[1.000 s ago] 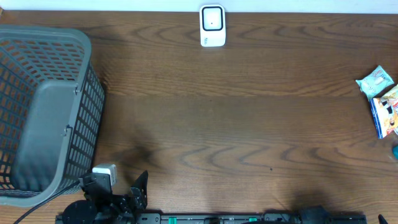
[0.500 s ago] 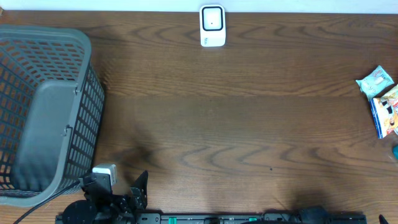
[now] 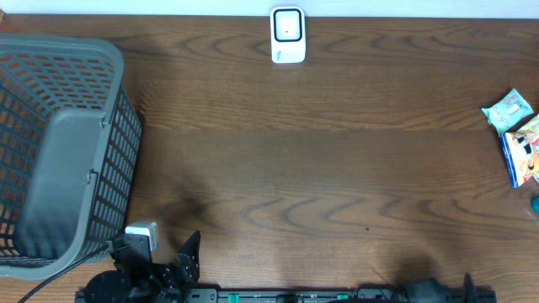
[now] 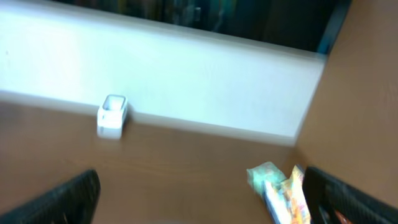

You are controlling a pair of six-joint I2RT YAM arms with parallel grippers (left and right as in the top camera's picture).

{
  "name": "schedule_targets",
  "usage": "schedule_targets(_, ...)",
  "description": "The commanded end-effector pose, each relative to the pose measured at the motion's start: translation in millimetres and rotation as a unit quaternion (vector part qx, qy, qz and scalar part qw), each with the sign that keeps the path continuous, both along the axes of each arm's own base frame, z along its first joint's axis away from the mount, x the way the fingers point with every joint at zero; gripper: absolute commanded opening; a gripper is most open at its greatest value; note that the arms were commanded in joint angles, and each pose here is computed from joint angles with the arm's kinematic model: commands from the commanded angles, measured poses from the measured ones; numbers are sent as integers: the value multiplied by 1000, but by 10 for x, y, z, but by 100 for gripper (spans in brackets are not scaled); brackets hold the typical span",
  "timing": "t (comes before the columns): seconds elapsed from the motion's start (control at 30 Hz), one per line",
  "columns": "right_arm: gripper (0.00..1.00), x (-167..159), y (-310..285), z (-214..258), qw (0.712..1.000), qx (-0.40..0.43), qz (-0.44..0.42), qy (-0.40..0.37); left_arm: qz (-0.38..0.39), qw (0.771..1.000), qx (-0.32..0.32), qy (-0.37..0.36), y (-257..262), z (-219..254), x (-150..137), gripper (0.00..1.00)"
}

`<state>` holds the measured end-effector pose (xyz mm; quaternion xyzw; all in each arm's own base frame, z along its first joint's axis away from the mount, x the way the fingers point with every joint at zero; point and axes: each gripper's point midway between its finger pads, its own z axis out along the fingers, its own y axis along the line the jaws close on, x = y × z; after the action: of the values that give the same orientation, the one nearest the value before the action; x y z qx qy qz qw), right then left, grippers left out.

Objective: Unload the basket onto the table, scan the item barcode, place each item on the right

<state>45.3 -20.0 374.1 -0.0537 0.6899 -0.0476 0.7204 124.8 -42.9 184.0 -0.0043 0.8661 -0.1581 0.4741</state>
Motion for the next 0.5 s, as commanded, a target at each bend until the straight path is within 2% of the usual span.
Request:
schedule_targets(0.0,99,299,82,-26,1000,-6,10,-8,1,1000,0,-3,3,22,0,98)
schedule_targets(0.1,99,654,129,-121,1000,-9,0,-17,1,1000,0,-3,4,21,0,98)
schedule_targets(0.23,99,1053,296,-337,999,-12,28,-25,1,1000,0,-3,3,22,0,98)
schedule_targets(0.47,99,1360,414,-658,998,-15,53,-17,1,1000,0,-3,4,21,0,98)
